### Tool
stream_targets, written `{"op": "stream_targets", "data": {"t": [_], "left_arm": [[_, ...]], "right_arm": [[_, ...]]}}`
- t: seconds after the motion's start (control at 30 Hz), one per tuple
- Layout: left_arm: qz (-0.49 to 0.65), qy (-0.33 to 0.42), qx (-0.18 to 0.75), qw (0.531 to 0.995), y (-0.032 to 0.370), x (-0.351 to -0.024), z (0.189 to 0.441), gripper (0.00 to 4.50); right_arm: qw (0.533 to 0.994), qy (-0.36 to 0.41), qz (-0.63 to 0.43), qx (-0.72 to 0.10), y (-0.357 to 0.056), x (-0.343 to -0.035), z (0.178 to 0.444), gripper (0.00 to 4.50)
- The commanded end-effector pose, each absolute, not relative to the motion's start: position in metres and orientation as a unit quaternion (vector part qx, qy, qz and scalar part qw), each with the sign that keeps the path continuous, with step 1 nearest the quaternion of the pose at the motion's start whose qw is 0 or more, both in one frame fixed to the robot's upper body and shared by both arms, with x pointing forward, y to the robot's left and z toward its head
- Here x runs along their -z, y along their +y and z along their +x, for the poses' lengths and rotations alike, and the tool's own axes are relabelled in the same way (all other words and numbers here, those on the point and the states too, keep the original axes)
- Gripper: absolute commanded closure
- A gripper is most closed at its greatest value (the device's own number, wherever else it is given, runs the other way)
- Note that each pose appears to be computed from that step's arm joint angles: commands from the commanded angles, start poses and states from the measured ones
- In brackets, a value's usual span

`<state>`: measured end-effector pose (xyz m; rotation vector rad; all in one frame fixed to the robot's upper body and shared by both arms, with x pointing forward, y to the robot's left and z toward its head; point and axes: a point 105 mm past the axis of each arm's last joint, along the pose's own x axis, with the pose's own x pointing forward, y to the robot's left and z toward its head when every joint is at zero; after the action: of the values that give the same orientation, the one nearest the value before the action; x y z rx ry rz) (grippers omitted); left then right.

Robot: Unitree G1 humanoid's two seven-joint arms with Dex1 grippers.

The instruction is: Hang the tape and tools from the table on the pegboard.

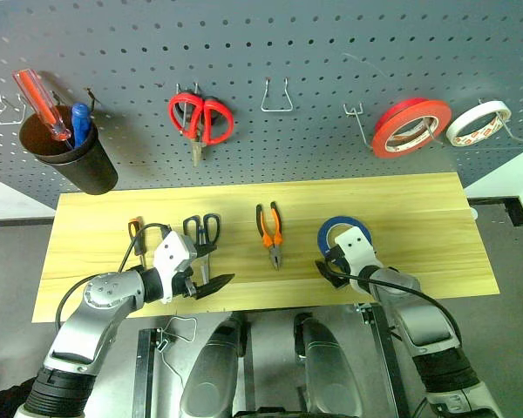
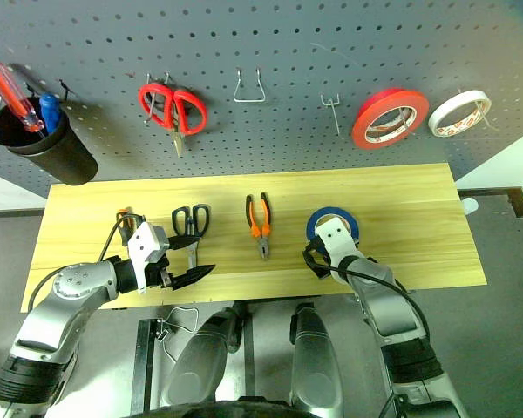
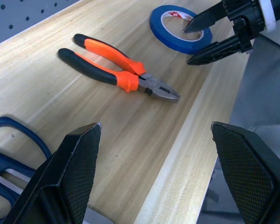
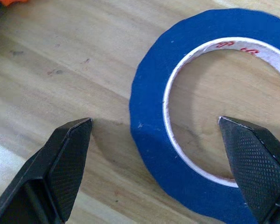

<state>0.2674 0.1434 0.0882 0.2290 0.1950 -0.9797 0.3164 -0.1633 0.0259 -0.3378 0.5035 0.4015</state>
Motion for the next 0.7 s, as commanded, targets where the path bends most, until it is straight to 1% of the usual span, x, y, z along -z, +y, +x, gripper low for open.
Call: {"op": "stream_targets", "data": {"t": [0.03, 0.07, 0.2, 0.3, 0.33, 0.57, 0.7], "left_arm": [[0.111, 0.081, 0.472, 0.871, 0.143, -0.096, 0.264, 0.54], [0.112, 0.081, 0.47, 0.872, 0.144, -0.096, 0.265, 0.54], [0.115, 0.079, 0.468, 0.873, 0.146, -0.099, 0.268, 0.54], [0.116, 0.077, 0.468, 0.873, 0.146, -0.1, 0.269, 0.54], [0.116, 0.076, 0.468, 0.873, 0.146, -0.101, 0.269, 0.54], [0.117, 0.07, 0.475, 0.869, 0.143, -0.103, 0.27, 0.54], [0.1, 0.019, 0.5, 0.86, 0.132, -0.125, 0.268, 0.54]], "right_arm": [[0.928, 0.268, -0.166, -0.198, -0.165, -0.016, 0.307, 0.87], [0.928, 0.269, -0.167, -0.197, -0.165, -0.016, 0.307, 1.18], [0.929, 0.267, -0.167, -0.194, -0.166, -0.018, 0.308, 2.68], [0.931, 0.262, -0.167, -0.192, -0.165, -0.02, 0.31, 3.69], [0.931, 0.261, -0.168, -0.192, -0.165, -0.02, 0.31, 3.82], [0.934, 0.255, -0.169, -0.187, -0.166, -0.022, 0.313, 3.82], [0.938, 0.245, -0.17, -0.178, -0.17, -0.028, 0.309, 3.83]]}}
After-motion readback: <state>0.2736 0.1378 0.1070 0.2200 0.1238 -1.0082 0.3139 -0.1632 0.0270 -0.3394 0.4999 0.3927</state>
